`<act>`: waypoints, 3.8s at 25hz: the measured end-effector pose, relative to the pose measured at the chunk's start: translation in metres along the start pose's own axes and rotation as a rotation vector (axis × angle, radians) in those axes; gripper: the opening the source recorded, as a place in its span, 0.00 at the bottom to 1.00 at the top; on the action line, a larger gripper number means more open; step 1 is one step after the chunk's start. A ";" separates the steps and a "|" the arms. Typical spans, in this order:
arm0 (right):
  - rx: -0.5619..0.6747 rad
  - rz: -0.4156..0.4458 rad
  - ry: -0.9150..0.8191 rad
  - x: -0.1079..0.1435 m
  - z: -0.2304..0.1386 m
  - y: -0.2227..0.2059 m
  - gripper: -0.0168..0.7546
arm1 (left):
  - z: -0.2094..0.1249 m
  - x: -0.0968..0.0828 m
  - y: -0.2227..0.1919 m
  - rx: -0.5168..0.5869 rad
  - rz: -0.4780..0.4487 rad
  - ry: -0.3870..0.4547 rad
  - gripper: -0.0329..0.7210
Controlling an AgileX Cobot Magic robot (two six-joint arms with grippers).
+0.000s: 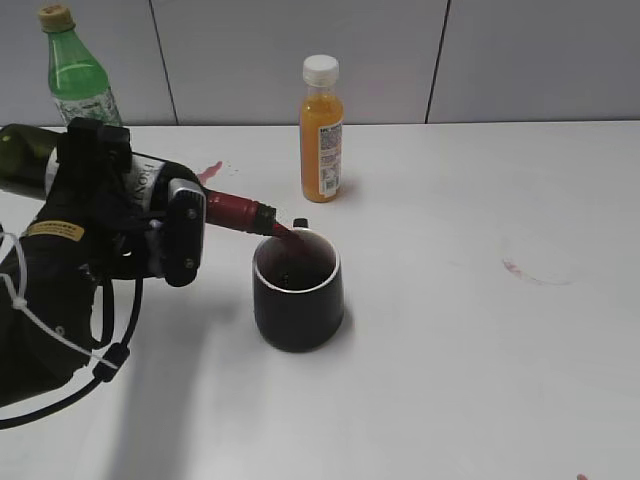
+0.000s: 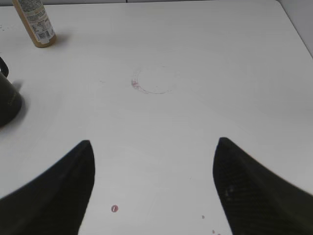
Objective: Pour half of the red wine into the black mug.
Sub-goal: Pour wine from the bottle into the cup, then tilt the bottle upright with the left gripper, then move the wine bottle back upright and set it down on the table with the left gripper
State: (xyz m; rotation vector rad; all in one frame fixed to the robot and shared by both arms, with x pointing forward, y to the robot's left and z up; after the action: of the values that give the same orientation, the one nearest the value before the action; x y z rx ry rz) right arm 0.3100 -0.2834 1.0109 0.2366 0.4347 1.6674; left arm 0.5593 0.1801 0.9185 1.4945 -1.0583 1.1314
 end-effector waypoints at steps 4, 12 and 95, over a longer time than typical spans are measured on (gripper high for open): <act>0.000 0.000 0.000 0.000 0.000 0.000 0.76 | 0.000 0.000 0.000 -0.003 0.001 -0.001 0.76; 0.000 0.000 0.000 0.000 0.000 0.000 0.76 | 0.000 0.000 0.000 -0.002 0.003 0.006 0.76; 0.000 0.000 0.001 0.000 0.000 0.000 0.76 | 0.029 -0.011 -0.113 -0.569 -0.433 1.632 0.76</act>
State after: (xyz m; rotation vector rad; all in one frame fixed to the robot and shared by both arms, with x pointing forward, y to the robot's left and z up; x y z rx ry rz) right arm 0.3100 -0.2834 1.0109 0.2358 0.4354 1.6675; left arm 0.6706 0.1726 0.8843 0.0392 0.1407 1.1161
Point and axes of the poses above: a point on each arm's last joint axis where the gripper is mounted, y pointing back along that axis away from the gripper, x along the wrist's bending axis when the last joint is at zero, z = x × y, the point moved 7 cm from there along -y, pointing out along that axis toward the gripper, and after that the axes turned 10 degrees about y, right-handed, at the moved point
